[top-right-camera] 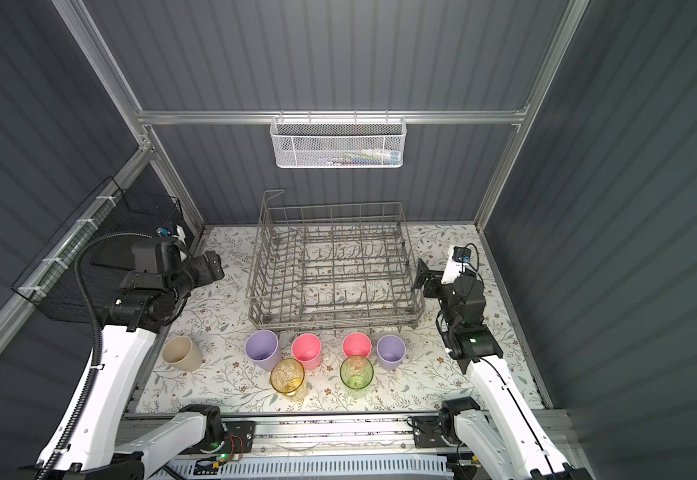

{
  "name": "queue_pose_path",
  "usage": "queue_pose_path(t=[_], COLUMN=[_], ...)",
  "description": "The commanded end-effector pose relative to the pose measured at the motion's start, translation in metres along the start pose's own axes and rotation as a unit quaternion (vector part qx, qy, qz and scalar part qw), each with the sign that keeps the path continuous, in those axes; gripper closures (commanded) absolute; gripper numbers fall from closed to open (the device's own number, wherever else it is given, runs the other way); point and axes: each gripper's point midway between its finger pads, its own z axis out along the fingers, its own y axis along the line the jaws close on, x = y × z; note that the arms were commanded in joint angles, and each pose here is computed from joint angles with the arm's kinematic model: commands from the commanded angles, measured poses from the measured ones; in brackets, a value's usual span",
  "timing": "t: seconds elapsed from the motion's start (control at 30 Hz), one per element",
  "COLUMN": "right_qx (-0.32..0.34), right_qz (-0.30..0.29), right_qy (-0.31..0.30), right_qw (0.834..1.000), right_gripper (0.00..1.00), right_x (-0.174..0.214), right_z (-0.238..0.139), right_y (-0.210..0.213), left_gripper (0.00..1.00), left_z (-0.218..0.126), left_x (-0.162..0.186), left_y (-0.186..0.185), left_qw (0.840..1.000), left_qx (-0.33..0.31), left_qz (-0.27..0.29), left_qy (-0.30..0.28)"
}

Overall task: Load the cups into the dish rack
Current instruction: 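Lower the left gripper to the cream cup while raising the right arm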

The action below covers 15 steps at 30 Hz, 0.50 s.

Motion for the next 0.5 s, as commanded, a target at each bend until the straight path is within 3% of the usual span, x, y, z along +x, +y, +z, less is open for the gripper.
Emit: queue_pose_path(t=[0.0, 0.23, 0.47], right_qx=[-0.019, -0.035, -0.037], right_qz=[0.011, 0.013, 0.013], right_qy=[0.0, 0.01, 0.009], right_qw=[1.0, 0.999, 0.999], right_gripper=[0.01, 0.01, 0.01], right_x=[-0.006, -0.003, 0.002], right_z=[0.0, 0.0, -0.005], right_y=[0.008, 0.014, 0.013], left_gripper=[0.09, 0.1, 0.1], left_z=[-0.006, -0.005, -0.005], left_x=[0.075, 0.134, 0.157], left_y=[0.011, 0.033, 0.036], left_qw=[0.992, 0.975, 0.957], left_qx=[-0.01, -0.059, -0.083], left_qz=[-0.018, -0.041, -0.076], left_qy=[0.128, 0.208, 0.266])
